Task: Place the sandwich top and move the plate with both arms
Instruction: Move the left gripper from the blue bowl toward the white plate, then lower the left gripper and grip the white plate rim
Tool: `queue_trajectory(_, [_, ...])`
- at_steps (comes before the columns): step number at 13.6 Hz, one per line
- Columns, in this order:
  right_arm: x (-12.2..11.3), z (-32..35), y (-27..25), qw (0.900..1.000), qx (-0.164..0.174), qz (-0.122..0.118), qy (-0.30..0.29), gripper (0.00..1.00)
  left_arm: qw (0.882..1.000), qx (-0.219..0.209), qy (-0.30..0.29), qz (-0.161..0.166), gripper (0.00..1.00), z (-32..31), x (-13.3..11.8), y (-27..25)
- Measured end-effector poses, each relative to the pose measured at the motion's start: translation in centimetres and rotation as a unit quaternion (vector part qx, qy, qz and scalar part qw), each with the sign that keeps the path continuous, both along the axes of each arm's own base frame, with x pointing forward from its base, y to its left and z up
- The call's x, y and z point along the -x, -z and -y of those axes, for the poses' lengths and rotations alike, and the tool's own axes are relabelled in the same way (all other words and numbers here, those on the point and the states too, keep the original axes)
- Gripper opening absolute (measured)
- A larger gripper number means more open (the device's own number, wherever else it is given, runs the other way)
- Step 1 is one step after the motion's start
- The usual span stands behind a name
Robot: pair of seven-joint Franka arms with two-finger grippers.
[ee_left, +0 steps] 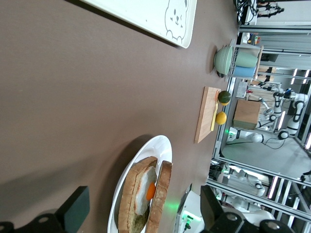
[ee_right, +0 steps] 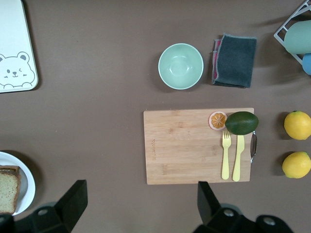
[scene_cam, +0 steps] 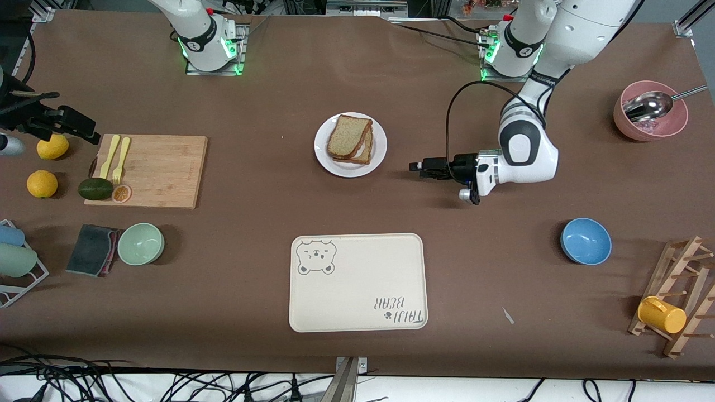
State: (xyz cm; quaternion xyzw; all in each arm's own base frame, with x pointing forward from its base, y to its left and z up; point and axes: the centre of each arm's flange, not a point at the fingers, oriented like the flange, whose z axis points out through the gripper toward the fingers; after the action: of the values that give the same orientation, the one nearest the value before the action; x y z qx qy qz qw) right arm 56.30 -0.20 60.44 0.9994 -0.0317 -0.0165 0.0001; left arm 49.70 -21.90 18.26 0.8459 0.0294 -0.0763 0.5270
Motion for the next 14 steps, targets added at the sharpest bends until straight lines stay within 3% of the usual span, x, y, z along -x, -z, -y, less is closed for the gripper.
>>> queue_trajectory(5, [0.0, 0.0, 0.0, 1.0, 0.0, 0.0, 0.0, 1.0, 0.998, -0.057, -0.012, 0.018, 1.0, 1.9, 0.3, 0.5])
queue_trajectory(10, [0.0, 0.0, 0.0, 1.0, 0.0, 0.0, 0.0, 1.0, 0.998, -0.035, -0.016, 0.044, 1.0, 1.6, 2.8, 3.6])
queue_trajectory(14, [0.0, 0.0, 0.0, 1.0, 0.0, 0.0, 0.0, 1.0, 0.999, -0.022, 0.0, 0.037, 1.0, 2.4, 5.1, 4.7])
